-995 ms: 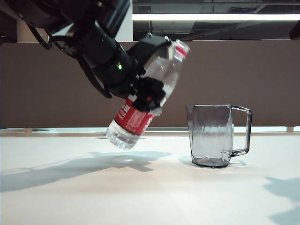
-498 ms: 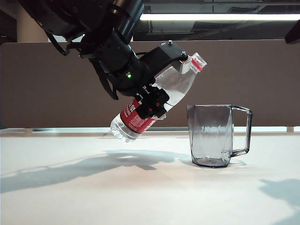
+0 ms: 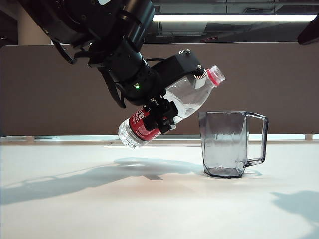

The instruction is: Pick up the mineral water bottle with the left hand on the table and pour water into the mug until it's half full.

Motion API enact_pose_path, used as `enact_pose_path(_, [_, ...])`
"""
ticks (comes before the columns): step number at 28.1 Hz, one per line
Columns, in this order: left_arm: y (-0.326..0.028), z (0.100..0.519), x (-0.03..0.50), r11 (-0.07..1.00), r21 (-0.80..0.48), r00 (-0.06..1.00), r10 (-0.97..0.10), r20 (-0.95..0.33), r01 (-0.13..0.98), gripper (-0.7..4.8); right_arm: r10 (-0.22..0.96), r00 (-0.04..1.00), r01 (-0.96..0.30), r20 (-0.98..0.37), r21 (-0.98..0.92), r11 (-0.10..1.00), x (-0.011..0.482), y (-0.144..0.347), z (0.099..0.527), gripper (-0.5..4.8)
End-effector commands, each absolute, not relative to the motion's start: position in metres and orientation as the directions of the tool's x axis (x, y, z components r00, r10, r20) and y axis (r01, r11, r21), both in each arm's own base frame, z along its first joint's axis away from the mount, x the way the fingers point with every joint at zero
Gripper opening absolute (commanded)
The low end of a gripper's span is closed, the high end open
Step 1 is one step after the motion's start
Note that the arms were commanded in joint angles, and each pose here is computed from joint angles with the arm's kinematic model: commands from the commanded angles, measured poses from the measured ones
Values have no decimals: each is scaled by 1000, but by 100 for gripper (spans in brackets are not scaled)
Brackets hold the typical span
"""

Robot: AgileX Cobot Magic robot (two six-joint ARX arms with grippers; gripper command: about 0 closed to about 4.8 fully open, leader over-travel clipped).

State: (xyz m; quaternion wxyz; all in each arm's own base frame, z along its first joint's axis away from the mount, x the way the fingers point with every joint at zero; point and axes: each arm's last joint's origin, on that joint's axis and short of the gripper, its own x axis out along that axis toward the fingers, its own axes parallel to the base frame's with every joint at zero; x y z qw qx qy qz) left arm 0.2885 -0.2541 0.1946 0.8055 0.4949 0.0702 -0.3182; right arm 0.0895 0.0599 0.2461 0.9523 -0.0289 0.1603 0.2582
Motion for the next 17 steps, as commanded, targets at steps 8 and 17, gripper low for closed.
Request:
enact_pose_path(8, [-255, 207, 293, 287, 842, 854, -406, -325, 457, 234, 491, 819, -506, -297, 29, 862, 89, 60, 250, -5])
enact_pose_path(17, [-255, 208, 294, 202, 887, 864, -392, -315, 415, 234, 494, 817, -509, -297, 30, 860, 89, 60, 250, -5])
